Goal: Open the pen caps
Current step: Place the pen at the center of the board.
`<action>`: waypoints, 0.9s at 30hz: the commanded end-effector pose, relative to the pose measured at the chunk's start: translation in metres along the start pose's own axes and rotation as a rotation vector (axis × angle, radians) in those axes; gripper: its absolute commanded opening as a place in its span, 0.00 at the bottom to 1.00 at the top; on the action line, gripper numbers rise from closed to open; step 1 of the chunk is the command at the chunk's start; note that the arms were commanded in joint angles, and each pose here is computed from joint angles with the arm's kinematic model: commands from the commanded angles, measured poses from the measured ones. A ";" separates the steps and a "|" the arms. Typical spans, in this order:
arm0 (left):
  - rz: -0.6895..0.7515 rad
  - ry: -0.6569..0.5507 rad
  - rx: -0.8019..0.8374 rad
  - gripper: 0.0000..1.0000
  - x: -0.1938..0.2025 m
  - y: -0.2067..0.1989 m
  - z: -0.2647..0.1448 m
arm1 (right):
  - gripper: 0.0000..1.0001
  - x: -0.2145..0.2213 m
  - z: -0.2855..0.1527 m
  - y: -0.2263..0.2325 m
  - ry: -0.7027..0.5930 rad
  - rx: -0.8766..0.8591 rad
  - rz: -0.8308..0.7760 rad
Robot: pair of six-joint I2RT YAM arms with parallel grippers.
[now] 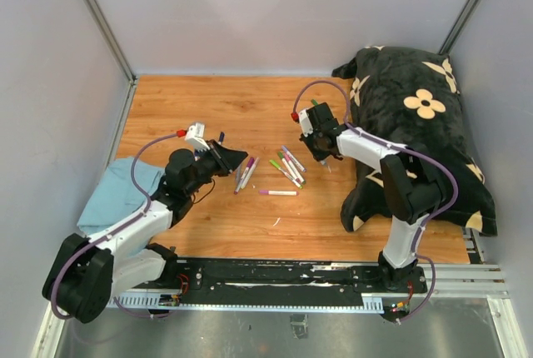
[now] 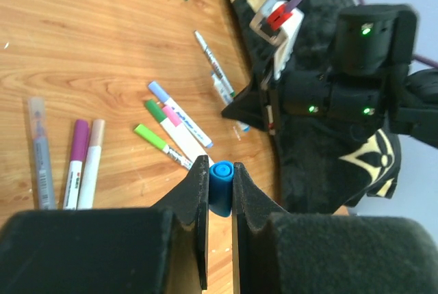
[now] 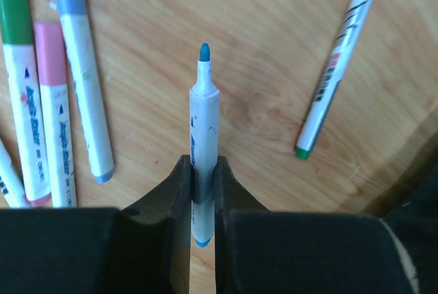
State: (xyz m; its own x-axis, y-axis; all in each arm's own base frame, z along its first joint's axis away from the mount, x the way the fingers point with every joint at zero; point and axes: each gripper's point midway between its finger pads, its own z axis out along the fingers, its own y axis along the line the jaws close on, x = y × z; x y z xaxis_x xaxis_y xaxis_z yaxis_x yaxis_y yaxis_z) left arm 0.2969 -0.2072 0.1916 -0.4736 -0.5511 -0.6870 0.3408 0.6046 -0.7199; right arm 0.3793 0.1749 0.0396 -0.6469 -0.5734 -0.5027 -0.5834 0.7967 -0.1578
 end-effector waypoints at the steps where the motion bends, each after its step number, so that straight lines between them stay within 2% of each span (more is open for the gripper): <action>1: 0.031 0.006 0.017 0.00 -0.004 -0.005 0.010 | 0.10 -0.018 -0.001 -0.035 -0.023 0.098 0.044; 9: 0.017 0.064 0.018 0.00 0.008 0.000 0.021 | 0.12 -0.016 0.019 -0.056 0.047 0.137 0.027; 16: -0.018 0.098 0.019 0.00 0.022 0.004 0.012 | 0.16 -0.004 0.036 -0.051 0.080 0.054 0.052; 23: -0.028 0.077 0.021 0.00 0.023 0.004 0.000 | 0.27 0.000 0.037 -0.048 0.090 0.029 0.057; 27: -0.033 0.076 0.031 0.00 0.025 -0.002 -0.001 | 0.29 -0.003 0.032 -0.051 0.083 0.030 0.063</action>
State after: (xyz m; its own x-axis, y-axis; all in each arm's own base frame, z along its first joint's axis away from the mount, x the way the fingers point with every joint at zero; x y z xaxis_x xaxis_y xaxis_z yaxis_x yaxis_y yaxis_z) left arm 0.2890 -0.2170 0.1674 -0.5574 -0.5147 -0.6514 0.3222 0.5891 -0.7411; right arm 0.4332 0.1483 0.0262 -0.6971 -0.5357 -0.4764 -0.5180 0.8358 -0.1819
